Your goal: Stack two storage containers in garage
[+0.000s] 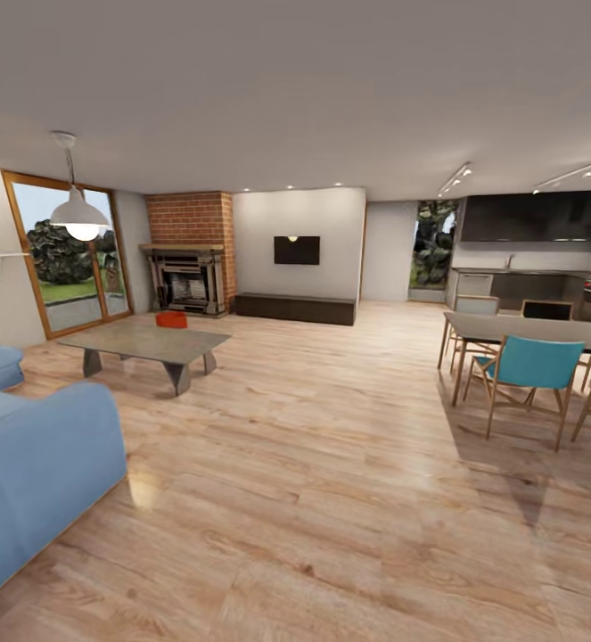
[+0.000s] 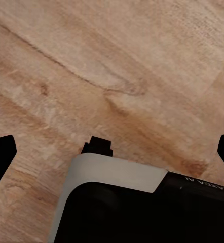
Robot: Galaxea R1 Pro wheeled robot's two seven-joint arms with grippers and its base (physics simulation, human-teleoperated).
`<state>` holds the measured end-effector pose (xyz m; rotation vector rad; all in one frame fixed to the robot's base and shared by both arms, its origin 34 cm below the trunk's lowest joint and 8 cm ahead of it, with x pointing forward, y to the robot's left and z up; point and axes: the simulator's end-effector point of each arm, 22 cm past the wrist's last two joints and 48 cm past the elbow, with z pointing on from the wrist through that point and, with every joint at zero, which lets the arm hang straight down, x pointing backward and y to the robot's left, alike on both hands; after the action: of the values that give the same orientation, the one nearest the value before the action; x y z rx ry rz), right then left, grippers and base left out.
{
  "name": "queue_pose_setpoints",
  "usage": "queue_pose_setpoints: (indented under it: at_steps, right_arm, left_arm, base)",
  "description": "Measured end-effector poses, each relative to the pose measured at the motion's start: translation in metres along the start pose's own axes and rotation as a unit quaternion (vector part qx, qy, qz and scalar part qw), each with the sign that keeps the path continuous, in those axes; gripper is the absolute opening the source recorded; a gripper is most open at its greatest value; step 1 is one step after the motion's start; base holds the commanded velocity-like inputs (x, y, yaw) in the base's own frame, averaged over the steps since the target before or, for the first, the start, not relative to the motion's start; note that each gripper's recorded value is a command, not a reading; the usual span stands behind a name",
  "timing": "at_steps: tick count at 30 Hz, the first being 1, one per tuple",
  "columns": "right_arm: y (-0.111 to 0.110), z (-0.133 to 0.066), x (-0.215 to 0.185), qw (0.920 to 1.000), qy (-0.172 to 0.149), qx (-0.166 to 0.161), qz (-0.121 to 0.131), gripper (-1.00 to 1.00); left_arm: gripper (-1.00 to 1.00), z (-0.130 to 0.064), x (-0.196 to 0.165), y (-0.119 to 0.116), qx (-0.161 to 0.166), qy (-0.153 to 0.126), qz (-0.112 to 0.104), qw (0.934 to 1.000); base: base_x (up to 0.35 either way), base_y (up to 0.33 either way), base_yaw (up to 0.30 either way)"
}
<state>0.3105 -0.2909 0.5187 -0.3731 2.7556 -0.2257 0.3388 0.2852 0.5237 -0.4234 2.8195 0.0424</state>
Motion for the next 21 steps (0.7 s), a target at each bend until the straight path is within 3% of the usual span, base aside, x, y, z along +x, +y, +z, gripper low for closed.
queue_pose_setpoints:
  at_steps: [21]
  right_arm:
    - [-0.0006, 0.0, 0.0002, 1.0, 0.0, 0.0, 0.0, 1.0]
  left_arm:
    - [1.0, 0.0, 0.0004, 0.0002, 0.0, 0.0, 0.0, 1.0]
  base:
    - [0.323, 0.0, 0.0]
